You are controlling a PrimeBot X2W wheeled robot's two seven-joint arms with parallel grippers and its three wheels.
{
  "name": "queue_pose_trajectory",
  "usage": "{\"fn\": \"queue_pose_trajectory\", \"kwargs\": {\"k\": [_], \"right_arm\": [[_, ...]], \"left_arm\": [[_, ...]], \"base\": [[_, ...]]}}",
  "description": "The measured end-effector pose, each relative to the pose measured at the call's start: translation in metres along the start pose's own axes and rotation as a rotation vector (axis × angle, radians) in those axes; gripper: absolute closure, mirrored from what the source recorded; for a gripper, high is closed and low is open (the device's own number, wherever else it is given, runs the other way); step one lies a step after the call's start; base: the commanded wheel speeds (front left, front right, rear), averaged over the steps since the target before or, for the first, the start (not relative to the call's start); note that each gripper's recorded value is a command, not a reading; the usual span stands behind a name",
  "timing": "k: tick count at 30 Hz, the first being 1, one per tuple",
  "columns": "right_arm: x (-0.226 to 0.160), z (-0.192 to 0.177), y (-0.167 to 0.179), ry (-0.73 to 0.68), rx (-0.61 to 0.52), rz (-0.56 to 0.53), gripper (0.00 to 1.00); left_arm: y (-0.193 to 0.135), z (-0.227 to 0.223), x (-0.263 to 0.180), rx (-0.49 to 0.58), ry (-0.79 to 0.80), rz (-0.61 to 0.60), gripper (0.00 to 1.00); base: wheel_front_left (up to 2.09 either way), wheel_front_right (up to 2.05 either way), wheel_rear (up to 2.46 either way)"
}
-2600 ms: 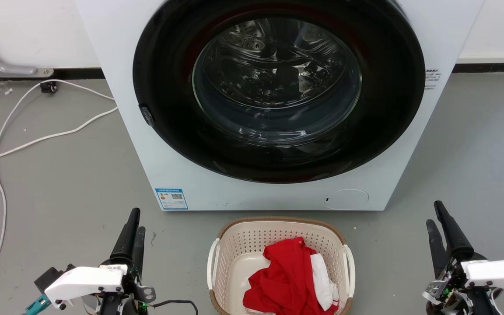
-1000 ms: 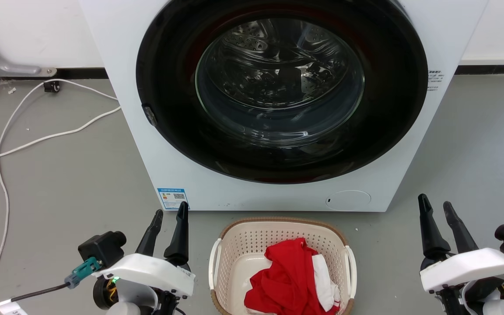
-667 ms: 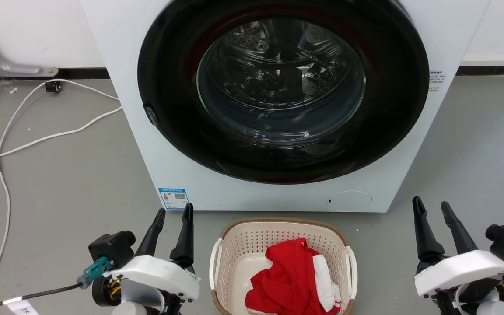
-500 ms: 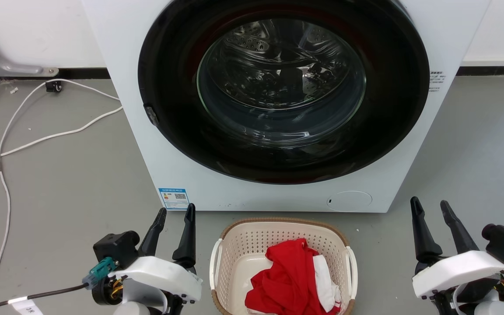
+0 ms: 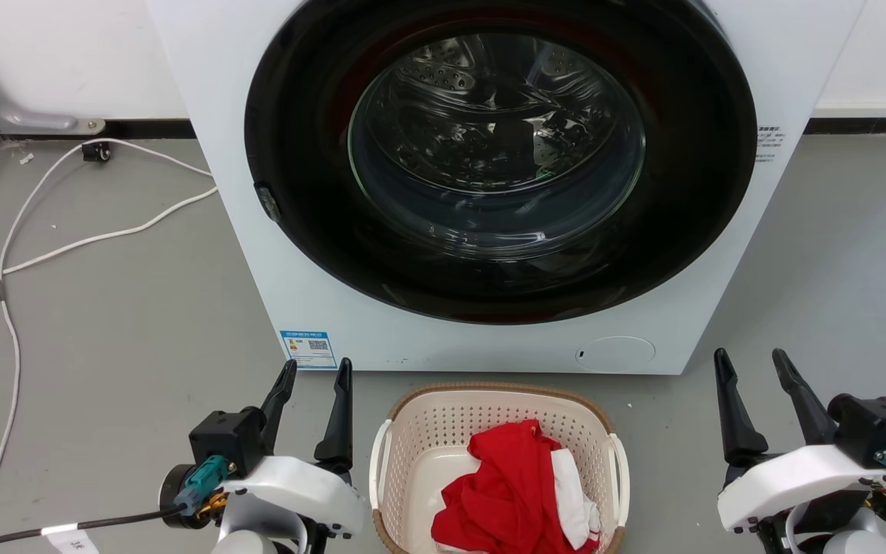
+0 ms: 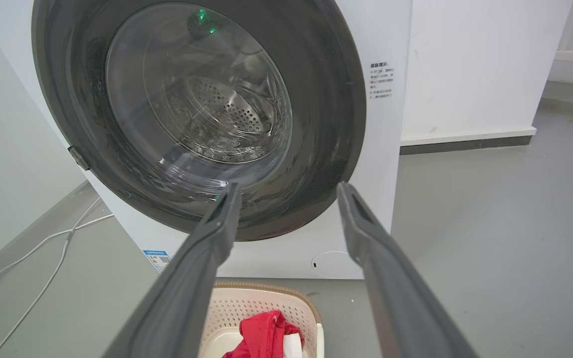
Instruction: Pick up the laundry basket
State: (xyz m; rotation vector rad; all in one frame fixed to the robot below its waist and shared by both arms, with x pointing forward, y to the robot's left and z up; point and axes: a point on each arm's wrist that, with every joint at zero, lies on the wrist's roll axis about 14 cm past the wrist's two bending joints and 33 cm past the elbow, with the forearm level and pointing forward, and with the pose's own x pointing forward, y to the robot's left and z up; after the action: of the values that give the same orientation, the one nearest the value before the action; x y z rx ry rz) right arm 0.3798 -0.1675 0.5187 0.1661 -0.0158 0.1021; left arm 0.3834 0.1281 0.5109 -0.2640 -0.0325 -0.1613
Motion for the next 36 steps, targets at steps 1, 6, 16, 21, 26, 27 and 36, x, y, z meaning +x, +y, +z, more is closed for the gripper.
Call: {"fn": "queue_pose_trajectory", "kwargs": {"k": [1,6,16,21,26,27,36], "right_arm": [[0.0,0.0004,0.0003,-0.001,-0.005,0.001,0.0],[0.0002,0.001,0.0023,-0.003,-0.032,0.008,0.0],[0.0002,0.0006,0.0062,-0.007,-0.079,0.022,0.0],[-0.0018,0.001,0.0037,-0.014,-0.087,0.015,0.0],[-0.0041,0.0002,0.0003,-0.016,-0.092,0.005,0.0],[-0.0047,-0.0004,-0.0002,-0.016,-0.092,0.004,0.0],[-0.006,-0.0012,-0.0017,-0.016,-0.123,0.001,0.0]], "left_arm": [[-0.0004,0.0001,0.0,0.008,-0.001,-0.002,0.0],[-0.0024,0.0009,-0.0001,0.048,-0.009,-0.009,0.0],[-0.0069,0.001,-0.0005,0.112,-0.02,-0.029,0.0],[-0.0077,-0.0005,-0.0014,0.132,-0.02,-0.034,0.0],[-0.0089,-0.0039,-0.0022,0.154,-0.013,-0.043,0.0],[-0.009,-0.0047,-0.0023,0.159,-0.012,-0.044,0.0],[-0.0089,-0.0059,-0.0025,0.187,-0.014,-0.045,0.0]], "base": [[0.0,0.0,0.0],[0.0,0.0,0.0],[0.0,0.0,0.0],[0.0,0.0,0.0],[0.0,0.0,0.0],[0.0,0.0,0.0],[0.0,0.0,0.0]]}}
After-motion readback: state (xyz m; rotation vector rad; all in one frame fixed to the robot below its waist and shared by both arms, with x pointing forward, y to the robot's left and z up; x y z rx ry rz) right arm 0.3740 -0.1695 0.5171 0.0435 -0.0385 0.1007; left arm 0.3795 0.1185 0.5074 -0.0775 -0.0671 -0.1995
